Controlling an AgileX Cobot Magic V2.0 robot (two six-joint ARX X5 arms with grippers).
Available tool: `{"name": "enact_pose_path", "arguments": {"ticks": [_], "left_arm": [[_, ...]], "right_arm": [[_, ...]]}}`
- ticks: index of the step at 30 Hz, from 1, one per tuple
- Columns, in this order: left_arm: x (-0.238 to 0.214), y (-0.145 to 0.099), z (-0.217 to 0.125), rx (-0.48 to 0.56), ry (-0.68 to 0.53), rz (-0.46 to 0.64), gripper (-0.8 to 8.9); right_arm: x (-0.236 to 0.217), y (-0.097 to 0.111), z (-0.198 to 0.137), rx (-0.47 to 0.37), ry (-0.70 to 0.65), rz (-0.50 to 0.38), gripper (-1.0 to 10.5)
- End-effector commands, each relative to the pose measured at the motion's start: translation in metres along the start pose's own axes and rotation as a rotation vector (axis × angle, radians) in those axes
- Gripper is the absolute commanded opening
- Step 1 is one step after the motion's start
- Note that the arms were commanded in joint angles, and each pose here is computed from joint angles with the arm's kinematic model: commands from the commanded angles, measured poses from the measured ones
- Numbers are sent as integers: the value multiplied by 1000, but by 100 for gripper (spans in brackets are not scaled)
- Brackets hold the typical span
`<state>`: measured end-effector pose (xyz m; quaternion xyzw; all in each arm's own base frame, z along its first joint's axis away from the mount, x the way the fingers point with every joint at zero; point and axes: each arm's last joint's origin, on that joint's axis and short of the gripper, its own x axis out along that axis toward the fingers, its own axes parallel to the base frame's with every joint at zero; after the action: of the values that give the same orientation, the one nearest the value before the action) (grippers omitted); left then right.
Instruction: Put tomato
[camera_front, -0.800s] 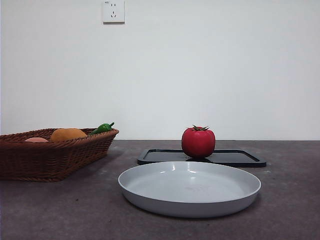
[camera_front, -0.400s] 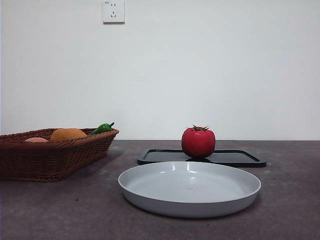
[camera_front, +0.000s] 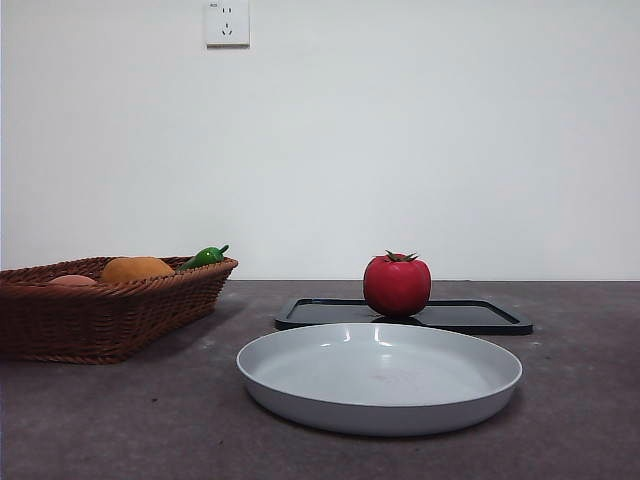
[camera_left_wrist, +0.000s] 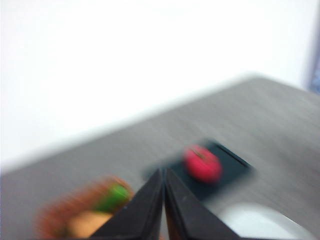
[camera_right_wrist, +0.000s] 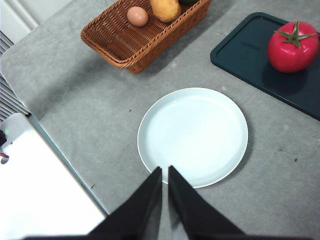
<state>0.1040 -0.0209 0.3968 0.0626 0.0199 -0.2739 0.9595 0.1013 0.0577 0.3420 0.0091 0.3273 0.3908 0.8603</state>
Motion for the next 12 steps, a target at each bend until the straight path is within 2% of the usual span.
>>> {"name": "enact_pose_path", "arguments": {"ticks": [1,6,12], "left_arm": [[-8,1,-18,60,-114,127,7],[-18,-1,-68,61,-119,312,7],[-19,-1,-125,-35,-44,538,7]], "right_arm": [[0,1,2,2,-10,5,9],[0,1,2,2,-10,5,9],[0,1,2,2,-10,5,9]]}}
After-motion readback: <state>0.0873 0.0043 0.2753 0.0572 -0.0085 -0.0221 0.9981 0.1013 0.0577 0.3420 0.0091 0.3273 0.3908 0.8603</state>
